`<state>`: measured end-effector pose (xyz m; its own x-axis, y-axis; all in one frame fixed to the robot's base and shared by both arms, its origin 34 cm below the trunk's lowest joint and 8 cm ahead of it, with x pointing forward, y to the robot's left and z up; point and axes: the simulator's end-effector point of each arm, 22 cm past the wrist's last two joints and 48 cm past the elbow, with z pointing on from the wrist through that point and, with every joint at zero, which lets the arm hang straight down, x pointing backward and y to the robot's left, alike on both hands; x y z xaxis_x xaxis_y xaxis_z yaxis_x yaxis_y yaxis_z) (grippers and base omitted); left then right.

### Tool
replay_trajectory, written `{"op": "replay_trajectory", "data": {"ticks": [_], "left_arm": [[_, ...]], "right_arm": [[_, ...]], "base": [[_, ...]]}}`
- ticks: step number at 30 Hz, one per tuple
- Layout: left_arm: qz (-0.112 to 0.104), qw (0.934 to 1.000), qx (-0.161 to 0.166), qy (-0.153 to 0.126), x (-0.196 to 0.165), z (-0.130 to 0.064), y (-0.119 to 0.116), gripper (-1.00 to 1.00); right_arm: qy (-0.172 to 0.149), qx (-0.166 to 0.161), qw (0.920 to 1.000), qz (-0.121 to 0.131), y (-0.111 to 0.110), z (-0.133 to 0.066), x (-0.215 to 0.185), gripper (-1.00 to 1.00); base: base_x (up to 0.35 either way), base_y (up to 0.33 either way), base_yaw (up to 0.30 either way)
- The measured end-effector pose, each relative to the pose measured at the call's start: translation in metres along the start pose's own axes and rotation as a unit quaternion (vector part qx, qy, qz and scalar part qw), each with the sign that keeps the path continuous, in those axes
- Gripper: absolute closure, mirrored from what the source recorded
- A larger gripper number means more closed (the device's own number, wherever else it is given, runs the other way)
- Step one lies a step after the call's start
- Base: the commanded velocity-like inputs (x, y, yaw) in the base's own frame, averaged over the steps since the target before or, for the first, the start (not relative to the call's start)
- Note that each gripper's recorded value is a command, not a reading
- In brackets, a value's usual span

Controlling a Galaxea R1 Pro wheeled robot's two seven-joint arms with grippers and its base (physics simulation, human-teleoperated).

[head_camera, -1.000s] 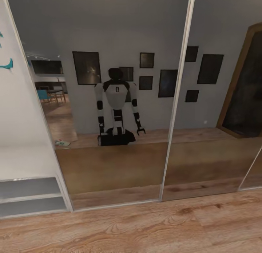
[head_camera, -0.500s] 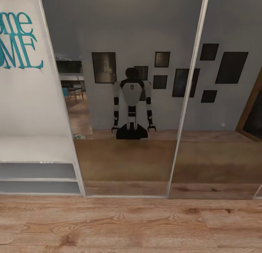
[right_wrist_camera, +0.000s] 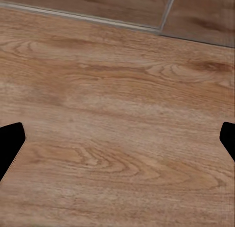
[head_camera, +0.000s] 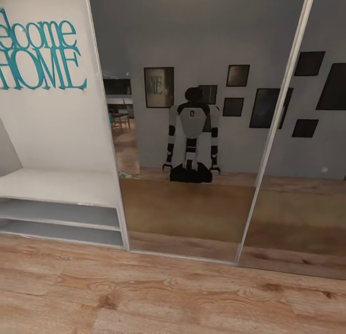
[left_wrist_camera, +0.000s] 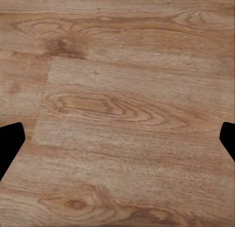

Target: Pick up the two gym shoes and the two sandals from the corridor floor and place them onto the hallstand (shoe rack) in the corridor, making sure they are on the rack and not on the floor. Arrange them so the two gym shoes are next to each other and the two sandals are next to each other.

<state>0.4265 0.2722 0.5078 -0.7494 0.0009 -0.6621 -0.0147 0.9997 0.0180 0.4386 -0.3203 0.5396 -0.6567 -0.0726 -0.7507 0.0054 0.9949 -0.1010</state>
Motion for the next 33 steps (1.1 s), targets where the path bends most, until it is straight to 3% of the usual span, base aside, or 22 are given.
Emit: {"op": "replay_trajectory", "data": {"ticks": [13, 19, 21, 33], "left_arm": [[-0.006, 0.9999, -0.008, 0.008, 0.005, 0.0, 0.004, -1.0], [-0.045, 0.9984, -0.033, 0.009, 0.008, -0.001, 0.02, -1.0], [-0.049, 0.9982, -0.035, 0.01, 0.009, -0.001, 0.022, -1.0], [-0.051, 0.998, -0.035, 0.016, 0.015, -0.001, 0.022, -1.0]], "right_arm": [[0.006, -0.001, 1.0, 0.0, 0.001, 0.0, 0.005, -1.0], [0.008, -0.001, 1.0, 0.0, 0.001, 0.0, 0.007, -1.0], [0.009, -0.001, 1.0, 0.0, 0.001, 0.0, 0.008, -1.0], [0.016, -0.001, 0.9999, -0.001, 0.001, -0.001, 0.013, -1.0]], "base": [[0.0, 0.0, 0.251], [0.0, 0.0, 0.241], [0.0, 0.0, 0.232], [0.005, 0.0, 0.22]]}}
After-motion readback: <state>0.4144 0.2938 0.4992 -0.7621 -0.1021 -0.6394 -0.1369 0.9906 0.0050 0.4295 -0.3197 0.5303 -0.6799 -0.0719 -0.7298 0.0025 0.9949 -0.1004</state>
